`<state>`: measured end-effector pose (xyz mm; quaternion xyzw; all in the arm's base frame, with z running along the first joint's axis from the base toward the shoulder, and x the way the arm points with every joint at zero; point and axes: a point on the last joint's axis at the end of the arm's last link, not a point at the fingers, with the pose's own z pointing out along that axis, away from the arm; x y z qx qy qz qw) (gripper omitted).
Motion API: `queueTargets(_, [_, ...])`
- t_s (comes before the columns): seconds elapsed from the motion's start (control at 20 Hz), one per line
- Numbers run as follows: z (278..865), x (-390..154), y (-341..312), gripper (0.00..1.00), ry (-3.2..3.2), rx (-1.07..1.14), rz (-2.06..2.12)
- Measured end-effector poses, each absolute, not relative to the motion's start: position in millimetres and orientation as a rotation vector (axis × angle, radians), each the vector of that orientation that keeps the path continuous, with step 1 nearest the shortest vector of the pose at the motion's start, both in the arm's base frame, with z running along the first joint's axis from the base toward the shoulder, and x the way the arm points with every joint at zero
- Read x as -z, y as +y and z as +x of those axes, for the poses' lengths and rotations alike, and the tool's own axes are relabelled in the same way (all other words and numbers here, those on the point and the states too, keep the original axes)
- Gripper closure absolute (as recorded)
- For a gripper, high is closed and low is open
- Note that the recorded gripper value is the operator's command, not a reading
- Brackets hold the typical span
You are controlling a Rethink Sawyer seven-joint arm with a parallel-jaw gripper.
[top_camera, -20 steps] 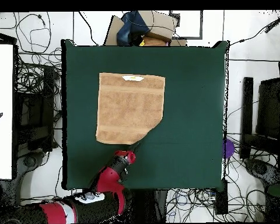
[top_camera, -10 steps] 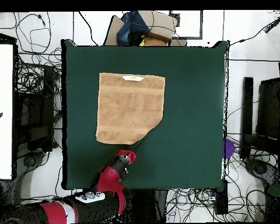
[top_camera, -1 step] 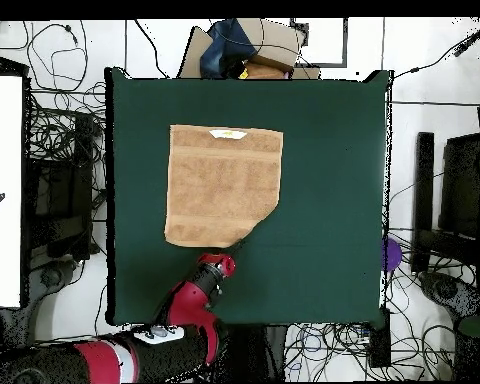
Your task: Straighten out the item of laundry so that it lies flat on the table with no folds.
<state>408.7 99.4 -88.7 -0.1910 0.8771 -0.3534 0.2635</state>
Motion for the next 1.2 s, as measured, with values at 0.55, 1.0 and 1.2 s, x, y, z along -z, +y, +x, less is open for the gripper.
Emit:
queueTargets(0.55, [411,100,96,1.0,2.363,0.959,-0.531])
queueTargets(1.0, [411,99,96,1.0,2.364,0.955,-0.538])
queueTargets(1.2, [411,98,95,1.0,2.375,0.952,-0.544])
